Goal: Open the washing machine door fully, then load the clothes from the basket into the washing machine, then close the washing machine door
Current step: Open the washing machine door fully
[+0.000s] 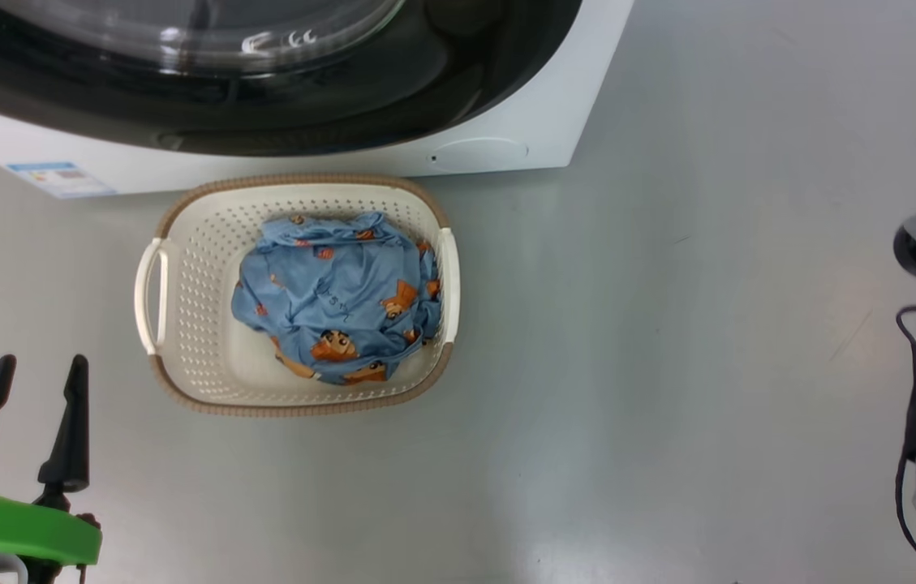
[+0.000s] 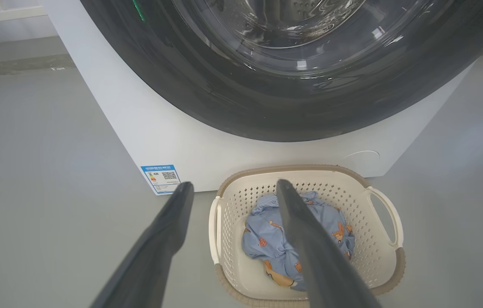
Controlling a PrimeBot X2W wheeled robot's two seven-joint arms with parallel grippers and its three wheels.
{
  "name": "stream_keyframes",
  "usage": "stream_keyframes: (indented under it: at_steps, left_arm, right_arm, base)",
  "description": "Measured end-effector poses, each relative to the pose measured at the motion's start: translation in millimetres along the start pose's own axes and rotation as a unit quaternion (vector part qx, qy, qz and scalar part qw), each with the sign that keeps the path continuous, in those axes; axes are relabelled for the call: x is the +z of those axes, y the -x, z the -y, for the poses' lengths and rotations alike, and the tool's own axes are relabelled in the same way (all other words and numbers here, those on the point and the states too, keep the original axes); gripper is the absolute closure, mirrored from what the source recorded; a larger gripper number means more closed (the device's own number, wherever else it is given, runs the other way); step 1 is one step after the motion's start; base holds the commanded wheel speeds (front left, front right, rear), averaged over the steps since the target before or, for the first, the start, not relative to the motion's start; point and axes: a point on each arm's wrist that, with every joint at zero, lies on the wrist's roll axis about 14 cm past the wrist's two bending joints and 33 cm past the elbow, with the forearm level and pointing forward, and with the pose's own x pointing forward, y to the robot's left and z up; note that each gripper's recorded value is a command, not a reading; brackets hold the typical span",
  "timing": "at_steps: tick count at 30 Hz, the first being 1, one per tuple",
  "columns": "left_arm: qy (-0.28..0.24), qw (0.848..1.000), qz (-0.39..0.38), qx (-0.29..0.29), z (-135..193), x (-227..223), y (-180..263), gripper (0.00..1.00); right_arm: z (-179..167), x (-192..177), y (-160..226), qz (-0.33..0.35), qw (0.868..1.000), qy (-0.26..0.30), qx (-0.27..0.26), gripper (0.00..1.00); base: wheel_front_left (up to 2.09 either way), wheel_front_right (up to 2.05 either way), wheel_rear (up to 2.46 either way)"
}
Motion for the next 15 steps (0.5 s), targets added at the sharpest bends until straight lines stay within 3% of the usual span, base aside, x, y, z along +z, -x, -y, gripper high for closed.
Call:
stream_keyframes:
  at_steps: [15]
  left_arm:
    - [0.007,0.999,-0.020,0.031,-18,-14,10,0.00]
  right_arm:
    - [-23,-78,-40,-0.104,0.994,-0.008,0.043,1.00]
  base:
    - [0.00,0.00,0.00]
